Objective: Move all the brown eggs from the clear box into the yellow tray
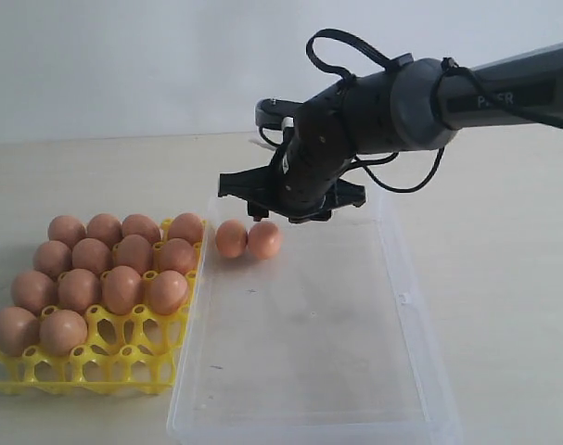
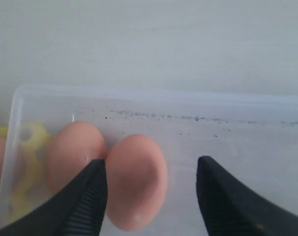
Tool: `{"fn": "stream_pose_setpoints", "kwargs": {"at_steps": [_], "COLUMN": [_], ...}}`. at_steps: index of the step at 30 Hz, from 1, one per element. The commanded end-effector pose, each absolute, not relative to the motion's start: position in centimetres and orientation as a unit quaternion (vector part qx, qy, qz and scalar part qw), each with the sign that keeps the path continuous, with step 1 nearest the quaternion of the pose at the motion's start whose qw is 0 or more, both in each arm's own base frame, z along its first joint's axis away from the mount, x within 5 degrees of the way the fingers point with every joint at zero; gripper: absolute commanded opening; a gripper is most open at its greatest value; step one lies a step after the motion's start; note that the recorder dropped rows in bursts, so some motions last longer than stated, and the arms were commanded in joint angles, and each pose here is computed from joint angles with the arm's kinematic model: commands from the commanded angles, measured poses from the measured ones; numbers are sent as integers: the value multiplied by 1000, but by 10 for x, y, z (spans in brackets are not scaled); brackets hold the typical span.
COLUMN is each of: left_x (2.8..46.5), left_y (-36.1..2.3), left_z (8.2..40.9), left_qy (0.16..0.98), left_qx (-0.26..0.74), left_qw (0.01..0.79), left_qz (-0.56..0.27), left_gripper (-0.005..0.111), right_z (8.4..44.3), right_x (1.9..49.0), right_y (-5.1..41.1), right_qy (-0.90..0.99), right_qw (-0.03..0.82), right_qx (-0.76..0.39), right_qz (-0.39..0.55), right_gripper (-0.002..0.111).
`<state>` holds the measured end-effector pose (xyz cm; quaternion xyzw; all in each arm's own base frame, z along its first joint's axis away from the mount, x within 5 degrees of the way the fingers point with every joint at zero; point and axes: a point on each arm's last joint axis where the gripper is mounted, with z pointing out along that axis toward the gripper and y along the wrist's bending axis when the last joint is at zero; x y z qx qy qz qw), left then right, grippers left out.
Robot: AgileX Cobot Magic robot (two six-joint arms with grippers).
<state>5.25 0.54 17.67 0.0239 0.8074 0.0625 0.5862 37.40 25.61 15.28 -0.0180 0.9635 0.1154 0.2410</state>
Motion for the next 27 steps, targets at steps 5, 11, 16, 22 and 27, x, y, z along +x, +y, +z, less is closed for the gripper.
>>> {"fn": "stream_pose_setpoints", "kwargs": {"at_steps": [5,11,16,22,27], "left_x": [52,52,52,52,52], "left_y": [5,5,5,5,5], "left_z": [179,179,179,179,179], "left_qy": [802,802,802,802,802], "left_qx": [24,24,24,24,24], "left_qw": [594,594,594,594,594], "left_qz": [58,58,58,58,58], "left_gripper": [0,0,0,0,0], "right_z": [131,116,118,149,200], "right_x": [385,394,391,386,352], "right_y": [262,267,264,258,264], "right_qy": [959,964,973,964,916], "right_qw": [246,233,204,213,181], "right_qx": [-8,-10,-39,-147,-358], "right_qz": [140,129,96,58,13], "right_gripper": [53,50,0,14,49]}}
